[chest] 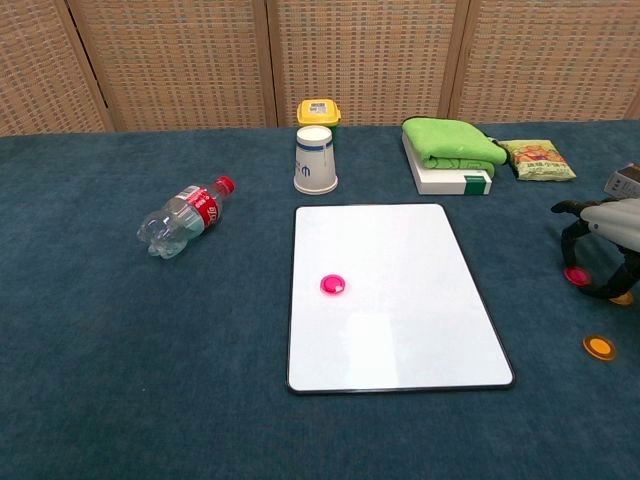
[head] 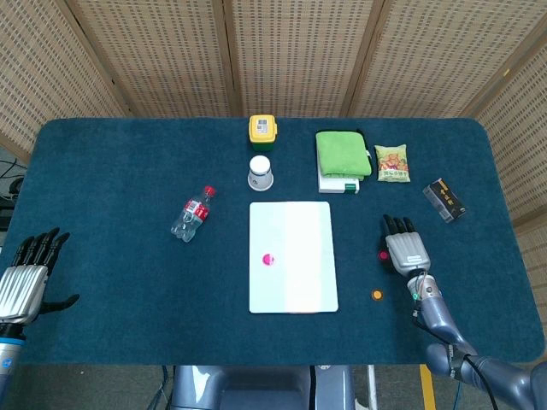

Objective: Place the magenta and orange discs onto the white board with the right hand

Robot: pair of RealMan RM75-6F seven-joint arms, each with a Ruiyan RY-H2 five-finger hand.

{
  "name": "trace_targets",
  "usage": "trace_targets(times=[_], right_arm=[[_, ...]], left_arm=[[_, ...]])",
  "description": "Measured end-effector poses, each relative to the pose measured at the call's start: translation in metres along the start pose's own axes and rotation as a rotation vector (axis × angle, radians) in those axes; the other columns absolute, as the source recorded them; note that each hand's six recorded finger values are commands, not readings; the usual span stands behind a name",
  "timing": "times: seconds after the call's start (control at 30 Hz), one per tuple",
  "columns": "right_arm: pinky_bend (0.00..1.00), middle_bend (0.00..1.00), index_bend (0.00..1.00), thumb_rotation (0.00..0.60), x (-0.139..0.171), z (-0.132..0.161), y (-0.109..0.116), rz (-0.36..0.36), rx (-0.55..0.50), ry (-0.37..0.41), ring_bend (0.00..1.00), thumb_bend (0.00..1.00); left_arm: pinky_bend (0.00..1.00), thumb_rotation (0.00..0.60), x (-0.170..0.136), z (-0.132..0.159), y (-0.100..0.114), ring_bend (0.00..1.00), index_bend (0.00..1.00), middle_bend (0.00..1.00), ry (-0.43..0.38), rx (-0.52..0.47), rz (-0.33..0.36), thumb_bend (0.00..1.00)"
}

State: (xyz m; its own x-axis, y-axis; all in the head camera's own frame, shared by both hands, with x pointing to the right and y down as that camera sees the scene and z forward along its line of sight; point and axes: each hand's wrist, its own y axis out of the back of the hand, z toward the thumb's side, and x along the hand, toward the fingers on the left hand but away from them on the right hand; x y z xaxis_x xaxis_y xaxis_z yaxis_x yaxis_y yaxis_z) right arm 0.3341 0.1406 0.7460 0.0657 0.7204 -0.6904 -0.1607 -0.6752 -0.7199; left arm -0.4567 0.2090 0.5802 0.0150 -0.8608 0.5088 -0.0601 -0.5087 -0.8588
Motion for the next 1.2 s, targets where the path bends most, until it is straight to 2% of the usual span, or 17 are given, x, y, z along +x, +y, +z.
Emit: trace_targets(times=[0.17,0.37,0.53,0.7,1.0,1.2], right_arm=[[0.00,0.00,0.55,0.600,0.000,0.003,0.003,-0.018,-0.010,0.013,0.00,0.36],[0.00,0.00,0.55,0.600,-0.001,0.021,0.016,-0.040,-0.036,0.057,0.00,0.36],[0.00,0.00,0.55,0.600,0.000,0.067,0.038,-0.075,-0.064,0.165,0.00,0.36],[0.00,0.00,0.55,0.600,-0.002,0.113,0.053,-0.098,-0.031,0.242,0.00,0.36],[0.00,0.00,0.55,0.600,0.001,0.181,0.043,-0.062,0.002,0.310,0.00,0.36],[0.00,0.00,0.54,0.600,-0.001,0.193,0.037,-0.052,0.021,0.300,0.00,0.36]], left_arm=[[0.00,0.600,0.000,0.000,0.000,0.00,0.00,0.00,0.000,0.000,-0.001,0.00],[0.00,0.600,0.000,0.001,0.000,0.00,0.00,0.00,-0.003,0.000,-0.003,0.00],[0.00,0.600,0.001,0.002,-0.001,0.00,0.00,0.00,-0.004,0.000,-0.006,0.00],[0.00,0.600,0.001,0.001,-0.001,0.00,0.00,0.00,-0.002,-0.002,-0.005,0.00],[0.00,0.600,-0.001,-0.003,0.000,0.00,0.00,0.00,0.007,-0.010,-0.005,0.00],[0.00,0.600,-0.001,-0.003,0.000,0.00,0.00,0.00,0.006,-0.012,-0.007,0.00]])
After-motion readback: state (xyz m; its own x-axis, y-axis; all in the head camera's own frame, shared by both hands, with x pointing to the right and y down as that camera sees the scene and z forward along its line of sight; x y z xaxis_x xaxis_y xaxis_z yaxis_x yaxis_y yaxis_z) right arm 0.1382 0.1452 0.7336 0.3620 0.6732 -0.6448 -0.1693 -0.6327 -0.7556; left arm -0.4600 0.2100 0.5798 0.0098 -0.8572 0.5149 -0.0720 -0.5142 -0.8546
